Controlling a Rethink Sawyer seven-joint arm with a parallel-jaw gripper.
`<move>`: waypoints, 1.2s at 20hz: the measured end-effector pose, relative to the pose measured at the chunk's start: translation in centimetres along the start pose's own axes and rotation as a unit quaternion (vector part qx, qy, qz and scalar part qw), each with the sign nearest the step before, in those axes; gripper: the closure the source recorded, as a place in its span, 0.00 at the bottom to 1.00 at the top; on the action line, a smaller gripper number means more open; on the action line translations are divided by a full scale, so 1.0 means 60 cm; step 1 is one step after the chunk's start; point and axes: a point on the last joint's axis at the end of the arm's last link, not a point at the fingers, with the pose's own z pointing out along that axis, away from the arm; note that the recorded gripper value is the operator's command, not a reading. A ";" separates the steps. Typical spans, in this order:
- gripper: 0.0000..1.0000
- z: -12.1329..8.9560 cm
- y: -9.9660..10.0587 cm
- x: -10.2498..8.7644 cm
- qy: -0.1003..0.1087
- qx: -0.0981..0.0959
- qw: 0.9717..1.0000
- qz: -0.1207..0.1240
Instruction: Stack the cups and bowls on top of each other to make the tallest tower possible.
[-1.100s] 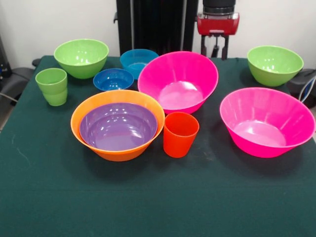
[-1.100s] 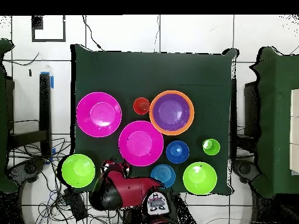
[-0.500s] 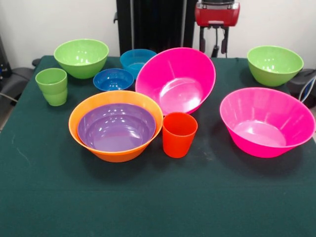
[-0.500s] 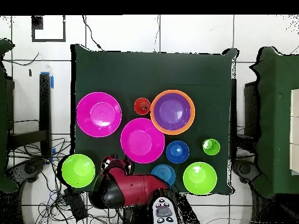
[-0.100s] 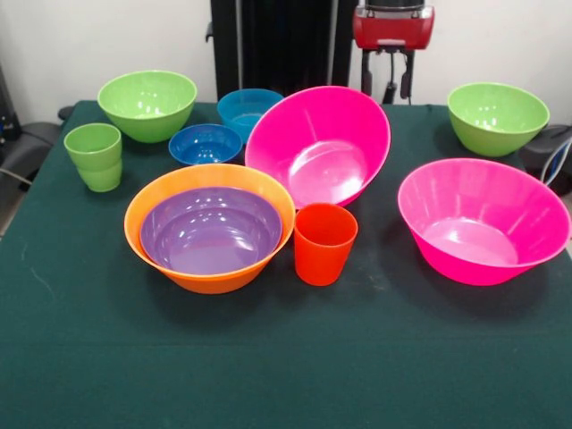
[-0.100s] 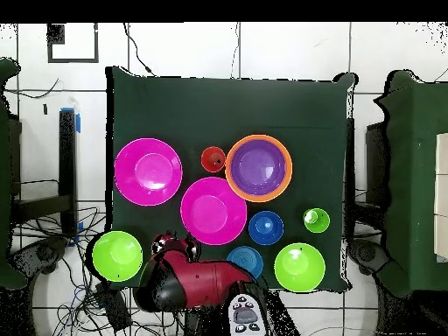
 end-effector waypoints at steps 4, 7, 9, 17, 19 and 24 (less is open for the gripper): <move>0.00 0.001 0.001 -0.004 -0.002 0.000 1.000 0.000; 0.00 0.000 0.000 -0.006 0.000 0.000 1.000 0.003; 0.00 -0.005 0.002 -0.011 0.005 0.001 1.000 0.007; 0.00 -0.035 0.011 -0.034 0.015 0.005 1.000 0.025; 0.00 -0.048 0.019 -0.045 0.017 0.003 0.999 0.033; 0.00 -0.055 0.033 -0.055 0.013 -0.005 0.999 0.039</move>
